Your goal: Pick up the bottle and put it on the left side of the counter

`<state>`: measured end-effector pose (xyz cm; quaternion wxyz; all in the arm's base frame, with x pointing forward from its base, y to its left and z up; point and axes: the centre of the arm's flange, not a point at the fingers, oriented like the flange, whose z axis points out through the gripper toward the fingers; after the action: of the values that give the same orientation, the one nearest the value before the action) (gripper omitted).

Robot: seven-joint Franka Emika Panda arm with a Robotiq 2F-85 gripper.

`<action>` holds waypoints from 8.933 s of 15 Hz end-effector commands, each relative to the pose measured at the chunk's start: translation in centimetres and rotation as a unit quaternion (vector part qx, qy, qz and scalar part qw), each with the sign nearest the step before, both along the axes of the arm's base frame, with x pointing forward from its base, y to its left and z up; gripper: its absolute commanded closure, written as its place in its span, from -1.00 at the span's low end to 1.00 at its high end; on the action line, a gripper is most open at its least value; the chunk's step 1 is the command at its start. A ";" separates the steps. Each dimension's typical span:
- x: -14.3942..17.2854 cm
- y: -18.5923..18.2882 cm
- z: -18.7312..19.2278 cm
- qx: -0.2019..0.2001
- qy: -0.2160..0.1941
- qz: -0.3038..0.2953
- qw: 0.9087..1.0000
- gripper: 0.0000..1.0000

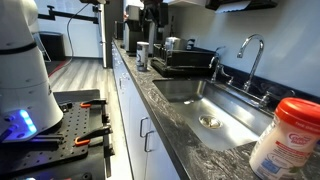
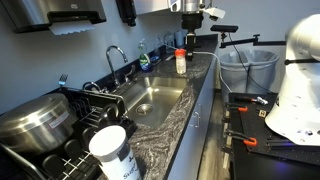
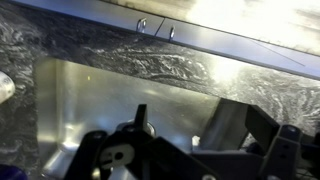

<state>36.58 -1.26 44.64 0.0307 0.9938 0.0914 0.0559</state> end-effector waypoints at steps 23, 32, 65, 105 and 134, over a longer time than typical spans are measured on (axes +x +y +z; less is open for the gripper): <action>1.3 18.2 1.7 0.011 -0.063 0.421 0.905 -1.00; 1.3 20.2 0.9 0.022 -0.086 0.423 0.902 -1.00; 8.1 35.4 -4.9 0.021 -0.129 0.544 0.829 -1.00; 11.0 33.9 -0.5 0.037 -0.056 0.532 0.844 -0.20; 17.8 23.2 9.7 0.024 -0.160 0.382 0.910 -0.70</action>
<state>54.37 21.95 54.37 -0.0028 0.8612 0.4561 0.2240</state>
